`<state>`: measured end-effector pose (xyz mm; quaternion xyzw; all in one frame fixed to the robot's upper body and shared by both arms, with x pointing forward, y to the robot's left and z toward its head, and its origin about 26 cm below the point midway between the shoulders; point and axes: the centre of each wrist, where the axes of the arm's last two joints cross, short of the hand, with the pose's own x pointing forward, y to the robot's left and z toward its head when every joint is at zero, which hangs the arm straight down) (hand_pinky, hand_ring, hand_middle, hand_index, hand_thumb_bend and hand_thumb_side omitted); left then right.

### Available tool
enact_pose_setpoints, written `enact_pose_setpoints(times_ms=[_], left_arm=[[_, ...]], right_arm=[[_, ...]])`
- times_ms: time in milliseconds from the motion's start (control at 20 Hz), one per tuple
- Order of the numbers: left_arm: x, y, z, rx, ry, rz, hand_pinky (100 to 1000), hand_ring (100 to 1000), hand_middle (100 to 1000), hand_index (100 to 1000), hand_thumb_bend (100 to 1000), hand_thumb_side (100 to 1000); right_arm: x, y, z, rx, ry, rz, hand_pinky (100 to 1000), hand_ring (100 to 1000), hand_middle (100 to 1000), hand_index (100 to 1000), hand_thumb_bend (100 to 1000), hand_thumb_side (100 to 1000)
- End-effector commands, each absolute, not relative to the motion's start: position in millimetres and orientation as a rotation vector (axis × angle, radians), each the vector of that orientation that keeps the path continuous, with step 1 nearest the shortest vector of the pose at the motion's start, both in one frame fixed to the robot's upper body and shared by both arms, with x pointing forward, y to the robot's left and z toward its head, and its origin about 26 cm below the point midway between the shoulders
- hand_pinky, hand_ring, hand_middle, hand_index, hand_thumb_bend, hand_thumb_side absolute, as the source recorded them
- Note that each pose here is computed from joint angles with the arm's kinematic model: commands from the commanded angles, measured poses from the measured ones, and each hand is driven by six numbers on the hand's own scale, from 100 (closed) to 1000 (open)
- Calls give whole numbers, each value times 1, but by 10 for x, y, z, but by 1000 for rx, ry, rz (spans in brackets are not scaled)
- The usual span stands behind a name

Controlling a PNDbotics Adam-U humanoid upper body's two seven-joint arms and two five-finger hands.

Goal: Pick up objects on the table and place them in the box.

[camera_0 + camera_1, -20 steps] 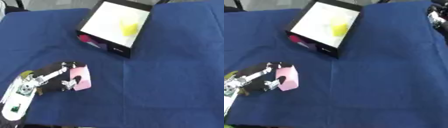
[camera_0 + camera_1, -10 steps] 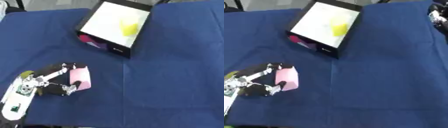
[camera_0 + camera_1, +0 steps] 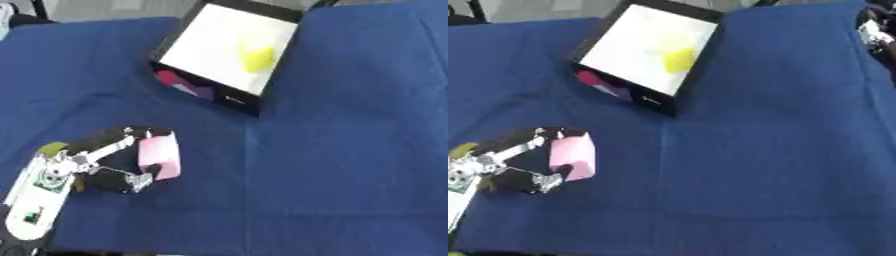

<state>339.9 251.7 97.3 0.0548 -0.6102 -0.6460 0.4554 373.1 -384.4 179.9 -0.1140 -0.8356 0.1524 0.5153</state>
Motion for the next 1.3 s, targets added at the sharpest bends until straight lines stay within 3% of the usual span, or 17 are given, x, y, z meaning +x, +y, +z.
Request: enact_pose_setpoints(times_ms=[50, 350, 450, 650, 850, 1300], left_arm=[[3402, 2586, 720, 140, -1364, -1618, 815, 747, 834, 942, 100, 447], [3393, 2576, 736, 154, -1387, -1614, 644, 536, 790, 920, 100, 403], [3388, 2579, 747, 164, -1400, -1611, 602, 506, 782, 912, 100, 384], [3377, 2596, 750, 193, -1418, -1586, 595, 458, 754, 891, 100, 272], [3359, 2604, 726, 213, -1422, -1569, 578, 433, 718, 872, 100, 100], [3325, 2644, 733, 264, -1485, -1480, 496, 358, 629, 848, 100, 100]], right_arm=[[3710, -3899, 1999, -303, -2045, 382, 1000, 1000, 1000, 894, 100, 470], [3711, -3896, 1997, -303, -2043, 387, 1000, 1000, 1000, 893, 100, 470], [3712, -3894, 1994, -300, -2042, 387, 1000, 1000, 1000, 892, 100, 470], [3712, -3892, 1993, -298, -2042, 387, 1000, 1000, 1000, 891, 100, 470], [3713, -3887, 1996, -297, -2042, 386, 1000, 1000, 1000, 890, 100, 470], [3711, -3891, 1991, -299, -2039, 379, 1000, 1000, 1000, 890, 100, 470]])
